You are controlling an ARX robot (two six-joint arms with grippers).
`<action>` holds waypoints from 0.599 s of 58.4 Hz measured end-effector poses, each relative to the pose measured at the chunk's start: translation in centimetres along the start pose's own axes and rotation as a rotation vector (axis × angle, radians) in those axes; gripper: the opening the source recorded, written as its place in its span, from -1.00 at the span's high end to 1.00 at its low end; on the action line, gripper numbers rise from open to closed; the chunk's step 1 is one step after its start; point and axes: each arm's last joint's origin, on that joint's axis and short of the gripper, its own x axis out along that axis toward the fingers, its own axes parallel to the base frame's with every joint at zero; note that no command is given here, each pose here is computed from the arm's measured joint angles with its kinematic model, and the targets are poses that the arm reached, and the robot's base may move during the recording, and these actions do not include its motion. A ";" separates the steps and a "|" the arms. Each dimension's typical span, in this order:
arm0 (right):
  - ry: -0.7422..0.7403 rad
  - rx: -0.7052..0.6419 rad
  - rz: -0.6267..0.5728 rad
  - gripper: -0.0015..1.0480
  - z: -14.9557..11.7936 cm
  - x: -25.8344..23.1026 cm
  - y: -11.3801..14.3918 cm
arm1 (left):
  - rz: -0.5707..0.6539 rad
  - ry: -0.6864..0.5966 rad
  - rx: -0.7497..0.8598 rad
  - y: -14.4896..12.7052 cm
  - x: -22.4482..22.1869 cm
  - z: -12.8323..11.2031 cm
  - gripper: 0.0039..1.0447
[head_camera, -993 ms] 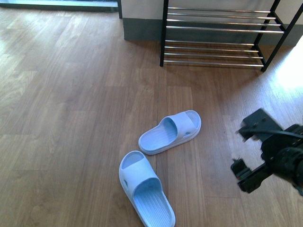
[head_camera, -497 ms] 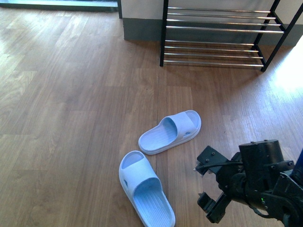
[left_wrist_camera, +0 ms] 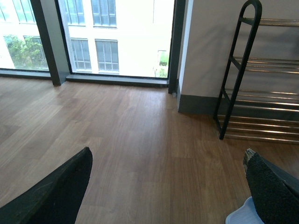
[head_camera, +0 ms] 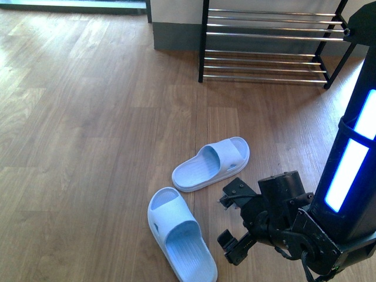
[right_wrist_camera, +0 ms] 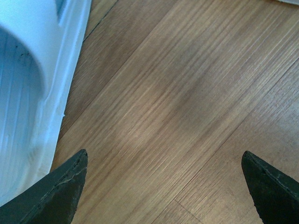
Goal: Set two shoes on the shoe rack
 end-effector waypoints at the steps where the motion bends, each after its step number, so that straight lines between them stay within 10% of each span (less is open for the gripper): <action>1: 0.001 0.009 0.003 -0.82 0.0 0.1 0.0 | 0.000 0.000 0.000 0.0 0.0 0.0 -0.83; 35: -0.022 0.022 0.012 -0.82 -0.4 0.2 0.3 | 0.000 0.000 0.000 0.0 0.0 0.0 -0.83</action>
